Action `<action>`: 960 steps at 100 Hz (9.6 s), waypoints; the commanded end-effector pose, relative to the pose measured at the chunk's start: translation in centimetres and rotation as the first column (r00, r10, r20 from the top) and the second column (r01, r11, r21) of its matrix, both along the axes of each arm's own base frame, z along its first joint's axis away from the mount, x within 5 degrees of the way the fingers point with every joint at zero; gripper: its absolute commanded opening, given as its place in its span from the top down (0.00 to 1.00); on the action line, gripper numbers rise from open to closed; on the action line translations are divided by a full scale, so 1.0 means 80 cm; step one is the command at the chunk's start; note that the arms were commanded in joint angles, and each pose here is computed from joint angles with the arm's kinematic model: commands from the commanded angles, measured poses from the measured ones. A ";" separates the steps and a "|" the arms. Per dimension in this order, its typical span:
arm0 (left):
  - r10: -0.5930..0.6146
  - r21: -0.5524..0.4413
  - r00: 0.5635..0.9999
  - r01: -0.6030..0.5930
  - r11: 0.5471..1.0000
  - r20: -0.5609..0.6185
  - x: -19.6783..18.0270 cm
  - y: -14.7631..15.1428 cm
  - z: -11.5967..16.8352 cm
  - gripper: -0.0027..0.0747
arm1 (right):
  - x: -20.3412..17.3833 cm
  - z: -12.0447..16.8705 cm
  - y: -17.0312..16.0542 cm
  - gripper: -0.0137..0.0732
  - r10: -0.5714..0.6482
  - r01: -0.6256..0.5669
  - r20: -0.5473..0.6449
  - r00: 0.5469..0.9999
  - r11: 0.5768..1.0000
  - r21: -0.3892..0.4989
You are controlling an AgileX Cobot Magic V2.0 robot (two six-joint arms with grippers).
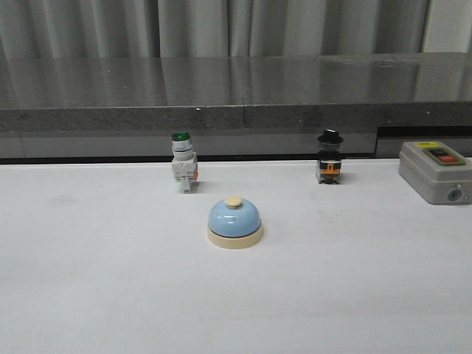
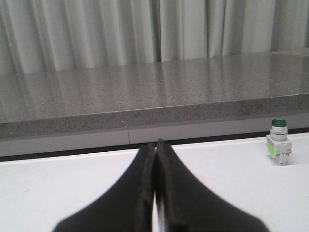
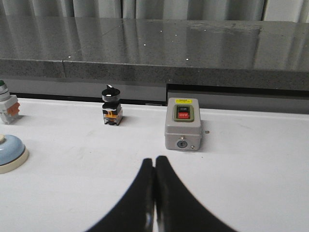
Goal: Place and press bell with both arms
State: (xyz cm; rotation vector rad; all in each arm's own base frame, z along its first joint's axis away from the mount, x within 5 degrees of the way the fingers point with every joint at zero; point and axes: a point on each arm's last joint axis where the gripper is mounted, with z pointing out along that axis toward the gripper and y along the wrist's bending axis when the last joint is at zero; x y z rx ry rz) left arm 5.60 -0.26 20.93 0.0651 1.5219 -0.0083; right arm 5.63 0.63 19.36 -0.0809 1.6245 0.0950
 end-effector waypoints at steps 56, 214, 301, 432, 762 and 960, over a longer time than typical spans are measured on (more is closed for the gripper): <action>0.002 -0.018 0.998 0.000 1.000 0.067 -0.001 0.000 -0.006 0.99 | -0.007 0.102 0.000 0.91 0.001 -0.006 0.101 0.995 0.998 0.056; 0.002 -0.018 0.998 0.000 1.000 0.067 -0.001 0.000 -0.006 0.99 | 0.297 0.139 0.164 0.91 0.287 -0.317 -0.759 0.584 0.942 0.112; 0.002 -0.018 0.998 0.000 1.000 0.067 -0.001 0.000 -0.006 0.99 | 0.373 0.091 0.278 0.91 0.347 -0.448 -0.800 0.490 0.887 0.111; 0.002 -0.018 0.998 0.000 1.000 0.067 -0.001 0.000 -0.006 0.99 | 0.376 0.071 0.281 0.91 0.334 -0.444 -0.827 0.452 0.888 0.116; 0.002 -0.018 0.998 0.000 1.000 0.067 -0.001 0.000 -0.006 0.99 | 0.025 0.161 0.004 0.91 0.013 -0.013 -0.012 1.000 1.000 -0.002; 0.002 -0.018 0.998 0.000 1.000 0.067 -0.001 0.000 -0.006 0.99 | -0.002 0.016 -0.002 0.91 -0.018 0.020 0.113 0.993 1.000 -0.022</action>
